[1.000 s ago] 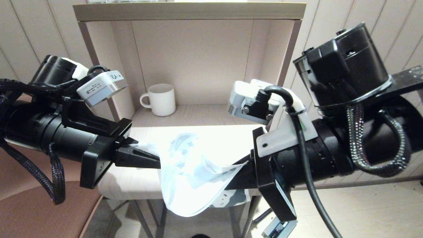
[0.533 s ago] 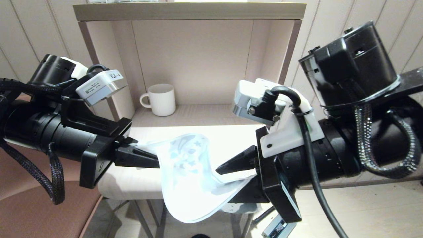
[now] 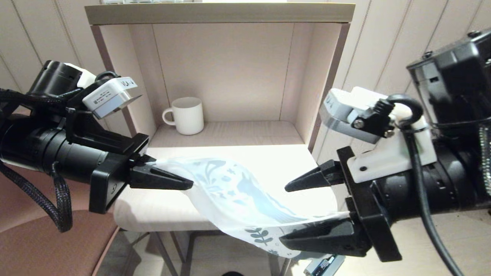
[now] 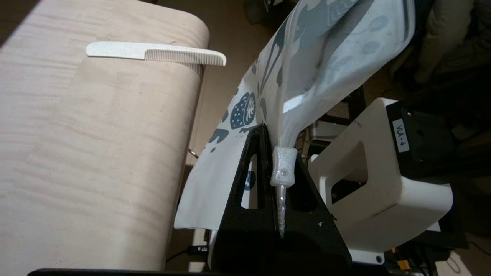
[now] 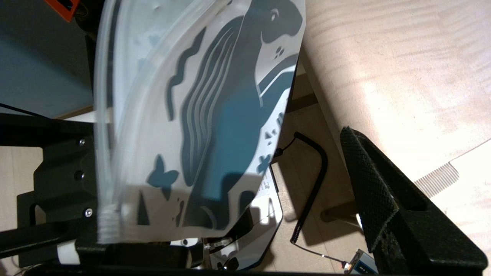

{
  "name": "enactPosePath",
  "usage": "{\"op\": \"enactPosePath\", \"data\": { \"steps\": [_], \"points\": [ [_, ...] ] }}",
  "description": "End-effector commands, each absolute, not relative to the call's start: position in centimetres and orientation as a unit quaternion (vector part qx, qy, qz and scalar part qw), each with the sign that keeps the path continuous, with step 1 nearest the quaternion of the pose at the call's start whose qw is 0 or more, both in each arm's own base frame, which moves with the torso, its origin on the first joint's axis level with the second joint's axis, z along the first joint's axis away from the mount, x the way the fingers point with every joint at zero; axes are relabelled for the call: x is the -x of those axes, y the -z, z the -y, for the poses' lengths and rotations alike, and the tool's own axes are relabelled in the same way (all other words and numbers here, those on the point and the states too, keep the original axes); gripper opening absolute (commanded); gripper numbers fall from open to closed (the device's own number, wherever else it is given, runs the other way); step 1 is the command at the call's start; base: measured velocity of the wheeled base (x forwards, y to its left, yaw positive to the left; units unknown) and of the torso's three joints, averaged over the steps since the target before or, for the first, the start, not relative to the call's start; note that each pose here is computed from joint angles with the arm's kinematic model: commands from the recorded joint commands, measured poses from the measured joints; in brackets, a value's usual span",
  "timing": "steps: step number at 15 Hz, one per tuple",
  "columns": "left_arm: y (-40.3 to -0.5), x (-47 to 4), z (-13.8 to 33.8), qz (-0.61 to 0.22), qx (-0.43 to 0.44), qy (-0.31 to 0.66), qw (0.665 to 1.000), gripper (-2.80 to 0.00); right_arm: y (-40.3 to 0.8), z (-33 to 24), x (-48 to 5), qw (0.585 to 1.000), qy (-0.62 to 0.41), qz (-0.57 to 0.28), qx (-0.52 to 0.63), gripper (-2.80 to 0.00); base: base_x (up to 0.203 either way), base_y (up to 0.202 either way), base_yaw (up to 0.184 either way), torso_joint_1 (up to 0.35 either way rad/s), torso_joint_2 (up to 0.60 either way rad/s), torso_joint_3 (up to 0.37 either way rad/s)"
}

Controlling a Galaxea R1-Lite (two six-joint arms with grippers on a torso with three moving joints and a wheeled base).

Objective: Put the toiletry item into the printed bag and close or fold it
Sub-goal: Hand it to the other hand, then pick up the comb

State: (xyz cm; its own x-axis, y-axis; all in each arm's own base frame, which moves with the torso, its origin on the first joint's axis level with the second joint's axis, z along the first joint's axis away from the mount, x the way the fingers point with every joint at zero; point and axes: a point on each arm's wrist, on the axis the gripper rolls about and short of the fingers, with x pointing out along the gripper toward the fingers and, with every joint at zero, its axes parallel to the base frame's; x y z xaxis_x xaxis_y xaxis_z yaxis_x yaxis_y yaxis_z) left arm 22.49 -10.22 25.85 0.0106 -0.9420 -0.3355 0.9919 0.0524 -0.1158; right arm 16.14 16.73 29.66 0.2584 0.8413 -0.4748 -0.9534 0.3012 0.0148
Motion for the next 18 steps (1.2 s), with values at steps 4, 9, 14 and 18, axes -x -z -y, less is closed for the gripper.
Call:
{"op": "enactPosePath", "data": {
  "steps": [4, 9, 14, 18],
  "points": [
    [-25.9, -23.1, 10.0, -0.162, -0.074, 0.681, 0.71, -2.8, -29.4, -14.0, -13.7, 0.786, -0.571, -0.194, 0.136, 0.0, 0.0, 0.0, 0.0, 0.0, 0.0, 0.0],
    [-26.1, -23.3, 8.9, -0.162, -0.07, 0.664, 0.726, -2.8, -29.9, -10.5, -12.0, 0.82, -0.531, -0.185, 0.103, 0.0, 0.0, 0.0, 0.0, 0.0, 0.0, 0.0],
    [-25.8, -23.2, 8.1, -0.171, -0.063, 0.654, 0.734, -2.8, -31.1, -7.3, -12.3, 0.883, -0.396, -0.232, -0.099, 0.0, 0.0, 0.0, 0.0, 0.0, 0.0, 0.0],
    [-25.9, -22.6, 7.9, -0.171, -0.065, 0.651, 0.736, -2.8, -28.9, -7.0, -12.7, 0.874, -0.356, -0.305, -0.131, -2.8, 0.0, 0.0, 0.0, 0.0, 0.0, 0.0]
  ]
}}
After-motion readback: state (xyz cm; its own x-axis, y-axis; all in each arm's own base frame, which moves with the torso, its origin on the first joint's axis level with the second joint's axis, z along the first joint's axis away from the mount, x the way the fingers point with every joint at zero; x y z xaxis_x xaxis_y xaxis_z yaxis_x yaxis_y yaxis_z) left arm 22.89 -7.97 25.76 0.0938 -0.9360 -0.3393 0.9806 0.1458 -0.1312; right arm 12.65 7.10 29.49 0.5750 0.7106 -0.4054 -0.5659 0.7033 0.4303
